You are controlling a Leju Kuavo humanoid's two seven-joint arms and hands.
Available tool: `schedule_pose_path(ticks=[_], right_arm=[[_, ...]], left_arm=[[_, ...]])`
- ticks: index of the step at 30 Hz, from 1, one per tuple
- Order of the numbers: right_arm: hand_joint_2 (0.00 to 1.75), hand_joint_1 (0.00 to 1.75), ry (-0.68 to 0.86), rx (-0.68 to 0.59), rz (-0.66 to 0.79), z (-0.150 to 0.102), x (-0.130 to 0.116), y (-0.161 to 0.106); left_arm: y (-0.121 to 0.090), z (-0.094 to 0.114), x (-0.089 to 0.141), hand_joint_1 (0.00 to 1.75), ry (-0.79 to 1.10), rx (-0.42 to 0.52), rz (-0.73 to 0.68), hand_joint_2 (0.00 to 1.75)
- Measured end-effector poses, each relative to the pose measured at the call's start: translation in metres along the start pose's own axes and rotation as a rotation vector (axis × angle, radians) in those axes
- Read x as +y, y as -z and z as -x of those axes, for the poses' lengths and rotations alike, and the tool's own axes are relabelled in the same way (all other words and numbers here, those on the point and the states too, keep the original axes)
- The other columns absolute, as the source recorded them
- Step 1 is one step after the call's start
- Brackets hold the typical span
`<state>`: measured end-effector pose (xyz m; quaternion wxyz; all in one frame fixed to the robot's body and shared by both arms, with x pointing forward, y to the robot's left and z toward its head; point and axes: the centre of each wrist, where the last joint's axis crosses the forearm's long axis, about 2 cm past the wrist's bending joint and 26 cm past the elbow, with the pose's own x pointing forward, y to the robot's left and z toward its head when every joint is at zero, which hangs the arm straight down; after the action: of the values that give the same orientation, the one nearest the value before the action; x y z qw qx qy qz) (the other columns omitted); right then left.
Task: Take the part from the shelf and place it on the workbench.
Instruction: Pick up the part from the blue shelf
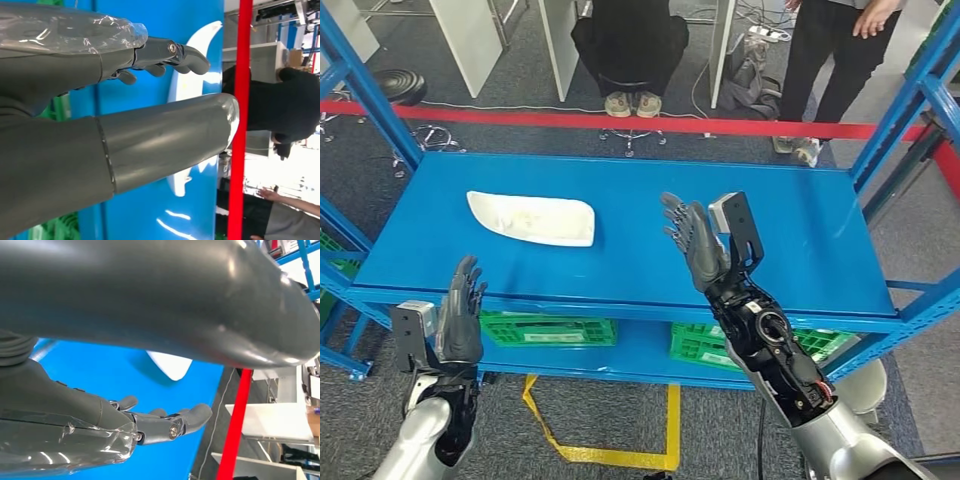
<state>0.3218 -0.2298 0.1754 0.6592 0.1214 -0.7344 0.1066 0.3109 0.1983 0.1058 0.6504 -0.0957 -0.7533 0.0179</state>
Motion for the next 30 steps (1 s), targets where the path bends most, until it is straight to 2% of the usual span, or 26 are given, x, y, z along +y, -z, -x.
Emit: schedule_pose_path(ticks=[7,11,16,23,30], right_arm=[[0.0,0.0,-0.003,0.012,0.003,0.003,-0.001,0.0],[1.75,0.0,-0.045,0.035,-0.022,0.001,-0.003,0.004],[1.75,0.0,-0.151,0.106,-0.088,0.001,-0.008,0.012],[1.75,0.0,-0.208,0.134,-0.101,0.001,-0.015,0.02],[1.75,0.0,-0.402,0.17,-0.18,-0.004,-0.028,0.038]], left_arm=[[0.002,-0.001,-0.001,0.0,-0.008,-0.016,0.013,0.0],[0.003,0.0,-0.001,0.0,-0.008,-0.027,0.019,0.0],[0.006,-0.003,-0.001,0.0,-0.002,-0.04,0.027,0.0],[0.007,-0.003,-0.001,0.0,0.0,-0.044,0.029,0.0],[0.008,-0.004,-0.001,0.0,0.012,-0.051,0.022,0.0]])
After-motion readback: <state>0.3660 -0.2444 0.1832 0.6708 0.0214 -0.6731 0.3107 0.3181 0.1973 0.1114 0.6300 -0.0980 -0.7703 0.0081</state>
